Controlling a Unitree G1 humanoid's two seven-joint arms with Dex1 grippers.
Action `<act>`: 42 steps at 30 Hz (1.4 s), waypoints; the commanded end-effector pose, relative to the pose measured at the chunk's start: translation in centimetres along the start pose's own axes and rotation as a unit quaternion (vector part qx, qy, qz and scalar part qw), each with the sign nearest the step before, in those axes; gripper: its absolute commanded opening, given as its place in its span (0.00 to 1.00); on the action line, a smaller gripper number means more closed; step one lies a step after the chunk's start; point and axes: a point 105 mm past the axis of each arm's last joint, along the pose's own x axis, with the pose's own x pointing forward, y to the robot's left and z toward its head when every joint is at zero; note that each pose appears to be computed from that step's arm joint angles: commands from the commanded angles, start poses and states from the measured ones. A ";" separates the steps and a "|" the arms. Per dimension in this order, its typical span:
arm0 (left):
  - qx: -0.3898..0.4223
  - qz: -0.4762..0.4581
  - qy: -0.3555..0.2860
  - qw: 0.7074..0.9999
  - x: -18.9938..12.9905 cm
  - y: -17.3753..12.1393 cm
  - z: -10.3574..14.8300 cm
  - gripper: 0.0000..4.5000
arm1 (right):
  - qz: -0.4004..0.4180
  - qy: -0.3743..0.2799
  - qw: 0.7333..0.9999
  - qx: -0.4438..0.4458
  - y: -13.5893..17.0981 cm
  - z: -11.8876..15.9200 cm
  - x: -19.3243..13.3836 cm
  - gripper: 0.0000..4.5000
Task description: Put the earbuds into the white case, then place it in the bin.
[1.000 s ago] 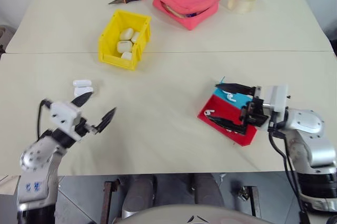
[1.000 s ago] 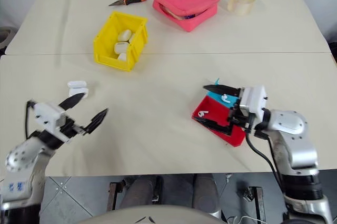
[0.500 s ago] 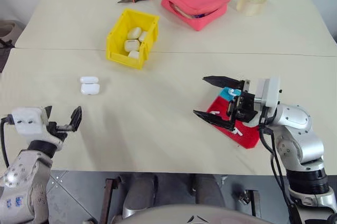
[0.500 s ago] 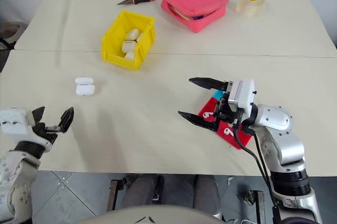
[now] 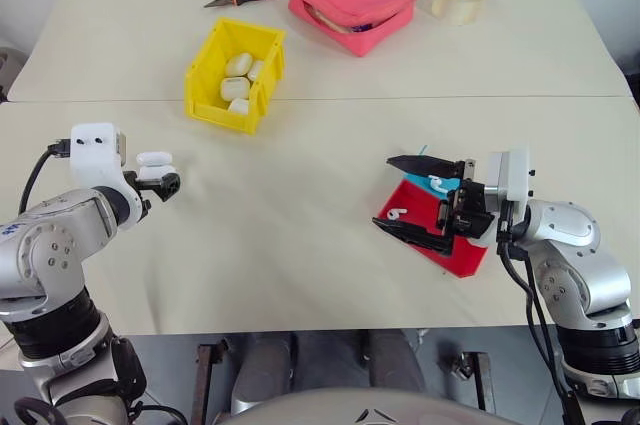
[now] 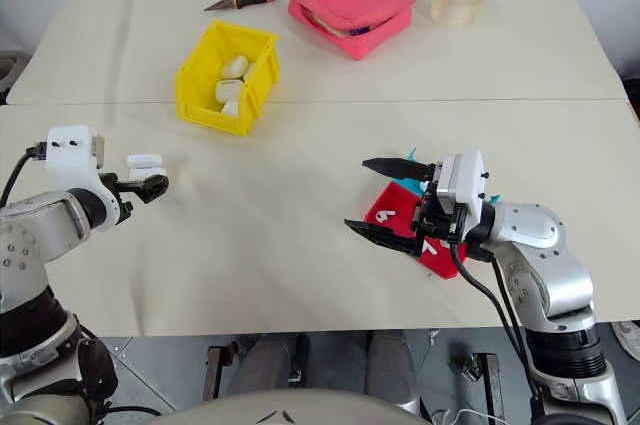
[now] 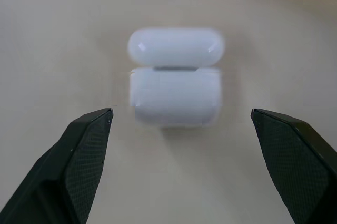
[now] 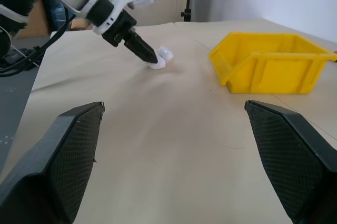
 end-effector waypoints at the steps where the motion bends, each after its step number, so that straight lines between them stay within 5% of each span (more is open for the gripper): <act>1: 0.004 0.014 -0.014 1.000 -0.3 0.4 0.9 1.00 | 0.005 -0.024 1.000 -0.019 0.5 1.3 0.5 1.00; 27: 0.015 -0.004 0.017 1.000 2.1 -1.1 0.8 1.00 | -0.013 -0.037 0.999 -0.025 1.0 1.6 1.1 1.00; 34: 0.034 -0.013 0.016 0.999 2.7 -1.1 0.5 0.61 | -0.020 -0.037 0.999 -0.025 1.0 1.5 1.1 1.00; 42: 0.038 -0.021 -0.008 0.999 2.4 -0.5 0.2 0.60 | -0.022 -0.034 0.999 -0.023 1.0 1.3 1.0 1.00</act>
